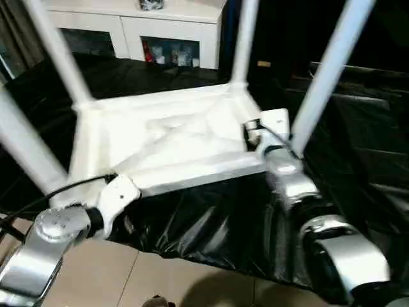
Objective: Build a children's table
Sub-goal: Rotate table base
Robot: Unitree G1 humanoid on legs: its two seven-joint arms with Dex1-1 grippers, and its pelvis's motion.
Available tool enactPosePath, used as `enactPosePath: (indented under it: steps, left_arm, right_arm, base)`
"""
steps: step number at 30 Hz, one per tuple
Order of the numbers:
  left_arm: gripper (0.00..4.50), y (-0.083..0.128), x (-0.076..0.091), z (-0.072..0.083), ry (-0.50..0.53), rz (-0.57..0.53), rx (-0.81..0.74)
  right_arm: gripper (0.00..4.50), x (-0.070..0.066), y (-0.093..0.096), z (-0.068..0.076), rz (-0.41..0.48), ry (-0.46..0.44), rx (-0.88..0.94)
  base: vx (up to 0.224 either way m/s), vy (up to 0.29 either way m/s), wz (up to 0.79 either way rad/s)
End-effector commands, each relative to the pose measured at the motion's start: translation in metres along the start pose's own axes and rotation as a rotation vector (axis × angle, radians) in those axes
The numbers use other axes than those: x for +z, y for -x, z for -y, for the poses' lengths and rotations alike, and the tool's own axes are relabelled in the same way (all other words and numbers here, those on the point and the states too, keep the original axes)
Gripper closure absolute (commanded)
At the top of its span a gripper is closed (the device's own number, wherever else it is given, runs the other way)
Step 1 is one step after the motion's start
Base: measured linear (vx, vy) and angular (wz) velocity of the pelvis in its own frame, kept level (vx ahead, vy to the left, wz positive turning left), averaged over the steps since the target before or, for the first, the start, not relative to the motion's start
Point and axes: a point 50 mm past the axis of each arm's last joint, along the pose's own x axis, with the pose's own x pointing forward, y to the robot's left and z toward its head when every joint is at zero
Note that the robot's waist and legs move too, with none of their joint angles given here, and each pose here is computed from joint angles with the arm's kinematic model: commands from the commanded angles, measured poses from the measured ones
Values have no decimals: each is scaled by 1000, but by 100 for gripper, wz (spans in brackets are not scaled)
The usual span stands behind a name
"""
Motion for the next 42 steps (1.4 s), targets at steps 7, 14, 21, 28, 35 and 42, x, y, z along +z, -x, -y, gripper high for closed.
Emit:
enactPosePath:
  steps: [7,14,21,28,35,42]
  left_arm:
    - [5,-5,1,0,57,108,126]
    - [5,-2,-6,19,299,345,426]
    - [5,12,-20,36,347,356,648]
    - [5,24,-29,48,529,381,891]
    - [5,19,-28,30,540,422,917]
    - [5,7,-24,-17,529,434,950]
  right_arm:
    - [0,-7,4,41,31,-47,-67]
    - [0,-5,30,16,171,-147,338]
    - [0,-17,68,15,194,-173,393]
    - [0,-29,104,14,77,-134,457]
    - [0,-39,113,26,-64,-84,379]
    - [0,-54,116,33,-195,-42,311]
  base:
    - [0,0,0]
    - [0,0,0]
    - [0,0,0]
    - [0,0,0]
    - [0,0,0]
    - [0,0,0]
